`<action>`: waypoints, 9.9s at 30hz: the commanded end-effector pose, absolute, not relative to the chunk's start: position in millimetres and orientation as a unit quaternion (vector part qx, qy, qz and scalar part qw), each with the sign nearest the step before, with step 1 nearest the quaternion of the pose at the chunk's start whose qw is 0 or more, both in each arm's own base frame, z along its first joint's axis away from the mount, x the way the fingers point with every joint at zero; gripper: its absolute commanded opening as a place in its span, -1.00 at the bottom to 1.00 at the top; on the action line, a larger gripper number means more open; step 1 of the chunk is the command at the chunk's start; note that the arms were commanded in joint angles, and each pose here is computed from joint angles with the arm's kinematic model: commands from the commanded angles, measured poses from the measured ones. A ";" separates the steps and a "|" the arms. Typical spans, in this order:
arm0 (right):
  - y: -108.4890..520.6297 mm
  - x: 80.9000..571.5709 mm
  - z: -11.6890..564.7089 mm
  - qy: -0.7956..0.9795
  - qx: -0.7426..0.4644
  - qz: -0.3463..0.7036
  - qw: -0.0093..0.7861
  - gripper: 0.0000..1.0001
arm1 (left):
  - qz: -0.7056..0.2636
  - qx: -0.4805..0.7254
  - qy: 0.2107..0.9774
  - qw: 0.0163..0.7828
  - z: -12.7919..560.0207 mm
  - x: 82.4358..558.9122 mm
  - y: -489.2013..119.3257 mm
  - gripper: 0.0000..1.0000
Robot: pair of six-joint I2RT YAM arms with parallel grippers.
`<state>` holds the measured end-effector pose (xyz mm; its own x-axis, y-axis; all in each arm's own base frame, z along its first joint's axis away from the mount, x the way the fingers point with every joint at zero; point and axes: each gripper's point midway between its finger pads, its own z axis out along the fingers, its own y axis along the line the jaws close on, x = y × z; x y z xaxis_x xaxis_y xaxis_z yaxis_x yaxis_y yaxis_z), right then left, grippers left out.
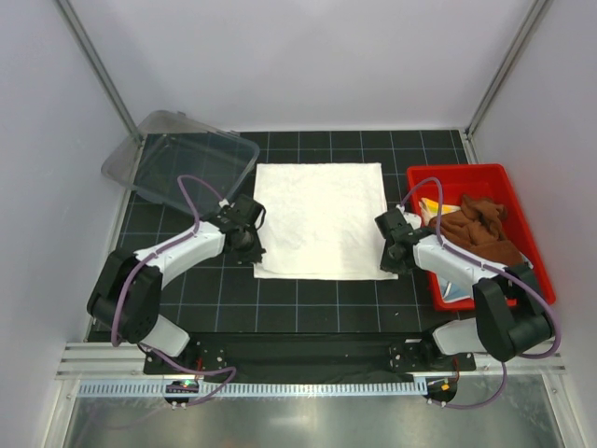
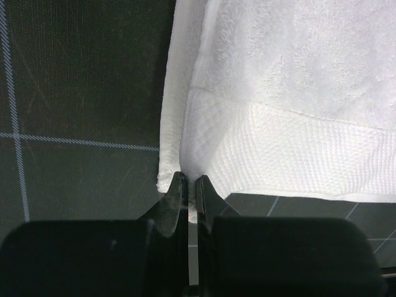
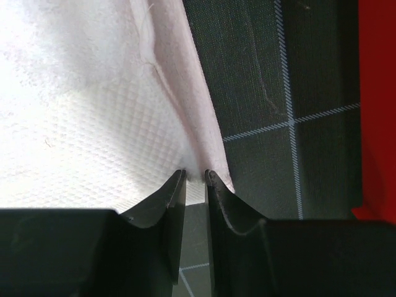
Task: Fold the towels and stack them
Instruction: Fold the towel
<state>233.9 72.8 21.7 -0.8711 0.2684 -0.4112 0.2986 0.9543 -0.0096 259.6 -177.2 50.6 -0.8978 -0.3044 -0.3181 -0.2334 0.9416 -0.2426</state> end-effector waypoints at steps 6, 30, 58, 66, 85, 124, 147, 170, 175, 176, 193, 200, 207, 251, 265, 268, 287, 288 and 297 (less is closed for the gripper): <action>73.1 253.6 30.7 0.955 0.160 -0.035 0.247 -0.98 | -0.109 -0.141 0.965 0.194 58.4 269.6 -182.1 -0.99; 48.8 221.7 68.3 0.953 0.173 -0.093 0.229 -0.98 | -0.091 -0.116 0.976 0.163 25.5 211.3 -180.8 -1.00; 21.5 187.4 56.0 0.914 0.356 -0.058 0.186 -0.98 | -0.147 -0.112 0.971 0.153 22.7 176.7 -193.9 -1.00; 30.9 170.3 28.5 0.915 0.366 -0.033 0.163 -0.98 | -0.101 -0.115 0.975 0.158 4.1 171.0 -175.1 -1.00; 47.6 162.4 12.8 0.922 0.346 0.023 0.171 -0.98 | -0.031 -0.108 0.968 0.224 41.5 187.6 -143.6 -1.00; 57.3 509.2 100.2 0.947 -0.143 0.125 0.258 0.27 | -0.151 0.254 0.900 0.320 120.1 541.6 -214.6 0.13; 60.5 531.4 53.7 0.938 -0.230 0.144 0.216 -0.12 | -0.002 0.383 0.874 0.298 62.8 563.0 -199.0 0.09; 52.2 541.6 54.5 0.932 -0.248 0.115 0.238 -0.98 | 0.015 0.411 0.883 0.227 28.5 541.3 -191.7 -0.31; 52.3 544.6 60.8 0.929 -0.246 0.111 0.254 -0.98 | -0.006 0.407 0.880 0.245 51.2 539.5 -199.4 -1.00; 51.0 543.8 59.8 0.930 -0.244 0.108 0.253 -0.98 | -0.010 0.404 0.880 0.250 56.1 539.0 -200.9 -1.00; 42.9 511.0 143.1 0.906 -0.177 0.032 0.384 -0.98 | 0.033 0.313 0.882 0.351 148.6 519.2 -184.0 -1.00; 39.8 458.1 178.6 0.894 -0.123 -0.026 0.430 -0.98 | 0.018 0.296 0.875 0.382 181.0 468.0 -186.7 -1.00; 44.2 376.1 159.7 0.907 -0.077 -0.060 0.411 -0.98 | -0.005 0.265 0.892 0.367 164.0 385.4 -177.5 -1.00; 50.1 225.3 114.5 0.943 0.155 -0.049 0.289 -0.86 | -0.114 0.218 0.948 0.202 96.8 205.6 -183.8 -1.00; 82.9 236.8 152.3 0.935 0.182 0.047 0.302 -0.23 | -0.121 0.135 0.942 0.281 168.2 223.5 -182.6 0.02; 101.8 237.5 125.0 0.946 0.177 0.061 0.263 -0.28 | -0.116 0.108 0.955 0.250 150.7 218.2 -182.9 0.03; 122.3 224.3 70.7 0.943 0.202 0.081 0.251 -0.31 | 0.010 -0.068 0.969 0.239 97.9 241.1 -128.5 0.08; 128.2 227.1 76.5 0.943 0.193 0.096 0.255 -0.31 | -0.010 -0.071 0.967 0.244 105.0 245.3 -128.8 0.14; 158.2 256.7 67.3 0.944 0.132 0.139 0.267 -0.30 | -0.138 -0.049 0.971 0.188 77.8 257.9 -152.5 0.01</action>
<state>241.7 154.6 70.2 -0.8297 0.3620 -0.4249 0.2196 0.9115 0.3478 262.2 -133.7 96.1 -0.8877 -0.1994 -0.4151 -0.1102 0.9672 -0.2289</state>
